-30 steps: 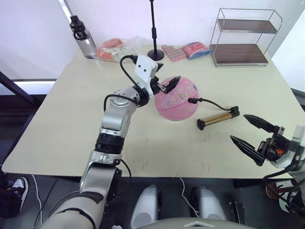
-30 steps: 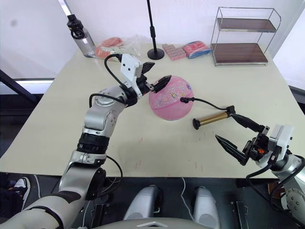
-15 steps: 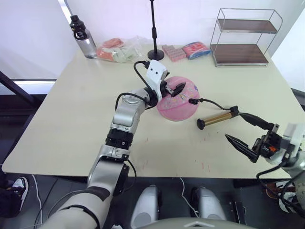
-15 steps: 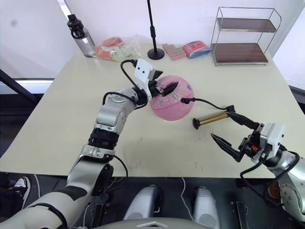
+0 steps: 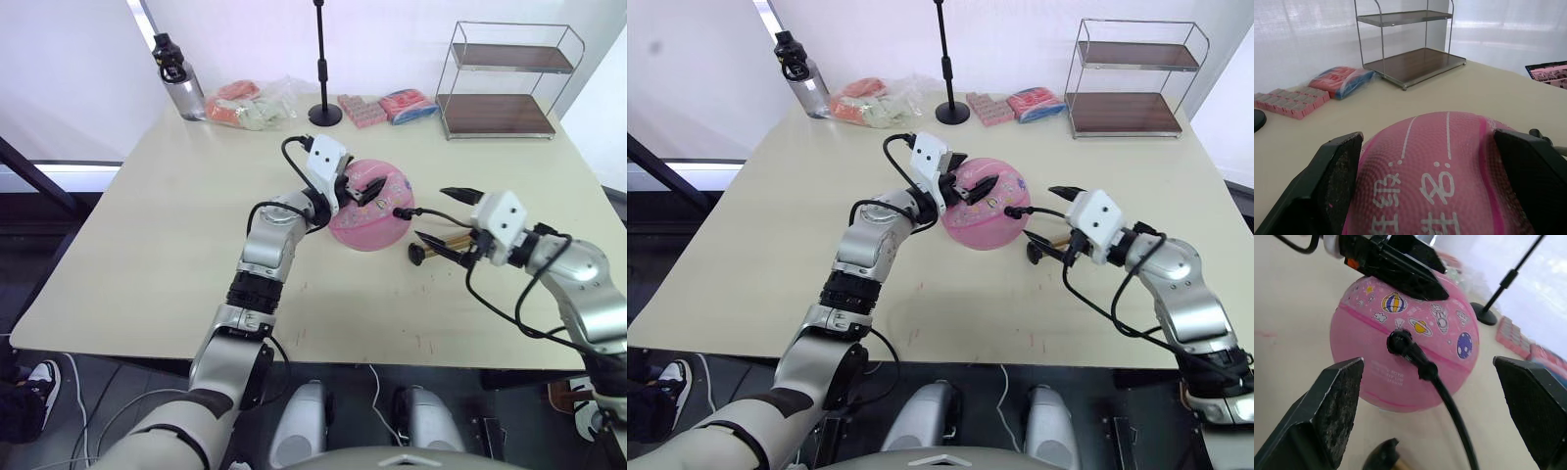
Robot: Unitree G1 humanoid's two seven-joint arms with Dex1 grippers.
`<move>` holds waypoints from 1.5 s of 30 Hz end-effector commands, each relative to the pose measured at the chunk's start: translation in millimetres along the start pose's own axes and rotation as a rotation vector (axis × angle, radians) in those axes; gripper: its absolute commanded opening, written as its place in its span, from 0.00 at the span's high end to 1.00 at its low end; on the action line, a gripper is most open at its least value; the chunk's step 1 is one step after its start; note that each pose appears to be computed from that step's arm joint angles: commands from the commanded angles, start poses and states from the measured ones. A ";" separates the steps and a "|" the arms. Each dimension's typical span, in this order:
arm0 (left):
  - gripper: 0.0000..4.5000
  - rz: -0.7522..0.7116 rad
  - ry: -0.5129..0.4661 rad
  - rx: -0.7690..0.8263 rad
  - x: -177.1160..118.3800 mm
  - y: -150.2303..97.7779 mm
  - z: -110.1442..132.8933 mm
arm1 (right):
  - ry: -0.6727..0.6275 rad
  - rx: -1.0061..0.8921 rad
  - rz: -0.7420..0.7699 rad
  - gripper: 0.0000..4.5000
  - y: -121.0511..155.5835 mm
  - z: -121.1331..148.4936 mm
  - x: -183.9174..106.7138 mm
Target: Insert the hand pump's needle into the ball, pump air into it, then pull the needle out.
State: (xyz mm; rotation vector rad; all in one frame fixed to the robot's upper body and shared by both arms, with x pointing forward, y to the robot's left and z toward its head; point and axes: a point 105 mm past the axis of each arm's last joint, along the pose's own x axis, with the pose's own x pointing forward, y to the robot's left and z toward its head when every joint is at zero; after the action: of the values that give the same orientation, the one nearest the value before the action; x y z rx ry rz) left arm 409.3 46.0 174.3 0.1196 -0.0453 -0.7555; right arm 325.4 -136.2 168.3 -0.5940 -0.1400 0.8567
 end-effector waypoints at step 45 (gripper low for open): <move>0.00 0.082 0.169 0.032 4.4 -6.5 -68.1 | 0.034 0.192 0.034 0.97 16.0 10.3 20.1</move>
State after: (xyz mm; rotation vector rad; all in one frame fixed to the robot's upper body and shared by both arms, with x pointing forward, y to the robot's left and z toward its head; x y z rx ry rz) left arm 412.3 33.5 165.3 0.1676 -0.1011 -0.7159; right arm 335.3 -114.8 149.8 -0.4787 0.0315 0.8512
